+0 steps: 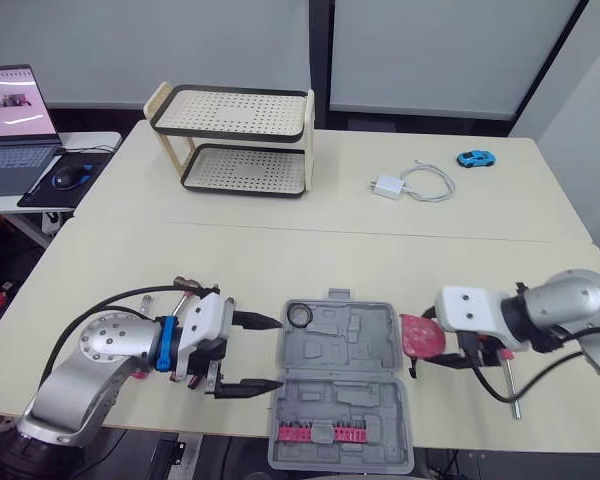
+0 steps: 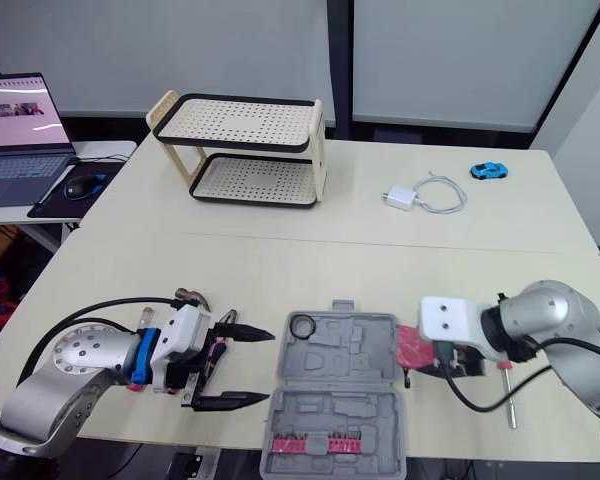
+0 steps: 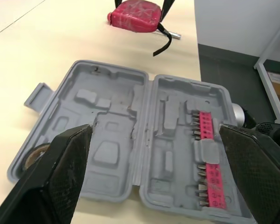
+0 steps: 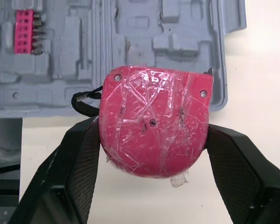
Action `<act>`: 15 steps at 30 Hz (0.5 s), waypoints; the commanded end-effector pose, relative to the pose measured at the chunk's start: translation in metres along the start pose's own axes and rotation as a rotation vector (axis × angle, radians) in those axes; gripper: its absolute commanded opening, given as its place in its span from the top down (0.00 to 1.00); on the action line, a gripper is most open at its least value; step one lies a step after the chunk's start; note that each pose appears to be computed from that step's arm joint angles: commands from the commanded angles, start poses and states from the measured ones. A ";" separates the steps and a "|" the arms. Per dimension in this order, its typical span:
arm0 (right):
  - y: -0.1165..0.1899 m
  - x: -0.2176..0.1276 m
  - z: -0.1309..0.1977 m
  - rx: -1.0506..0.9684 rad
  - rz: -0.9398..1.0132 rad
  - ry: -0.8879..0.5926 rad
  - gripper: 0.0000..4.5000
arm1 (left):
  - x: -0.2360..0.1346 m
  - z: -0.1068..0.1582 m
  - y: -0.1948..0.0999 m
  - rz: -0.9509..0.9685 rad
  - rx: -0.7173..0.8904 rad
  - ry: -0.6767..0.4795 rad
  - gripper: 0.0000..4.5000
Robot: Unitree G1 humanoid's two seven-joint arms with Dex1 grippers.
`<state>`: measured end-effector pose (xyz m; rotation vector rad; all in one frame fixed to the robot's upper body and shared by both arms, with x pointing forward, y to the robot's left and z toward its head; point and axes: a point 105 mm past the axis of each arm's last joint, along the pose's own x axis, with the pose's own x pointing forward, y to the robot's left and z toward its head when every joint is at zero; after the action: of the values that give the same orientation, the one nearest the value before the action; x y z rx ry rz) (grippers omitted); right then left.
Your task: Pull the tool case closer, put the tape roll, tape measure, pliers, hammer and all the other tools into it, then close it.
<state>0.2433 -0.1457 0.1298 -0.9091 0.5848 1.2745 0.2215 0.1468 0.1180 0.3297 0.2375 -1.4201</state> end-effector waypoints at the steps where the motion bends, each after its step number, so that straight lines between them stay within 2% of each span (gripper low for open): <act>1: -0.009 0.013 0.006 -0.020 0.022 0.026 0.30 | -0.004 0.001 0.005 0.022 0.048 0.027 0.00; 6: -0.024 0.033 0.011 -0.066 0.032 0.068 0.30 | -0.003 -0.003 0.005 0.011 0.084 0.061 0.00; 15: -0.040 0.051 0.012 -0.106 0.042 0.132 0.30 | 0.006 0.008 0.007 0.002 0.126 0.038 0.00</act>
<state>0.2888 -0.1118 0.0992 -1.0442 0.6739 1.2994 0.2307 0.1467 0.1155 0.4409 0.2225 -1.4078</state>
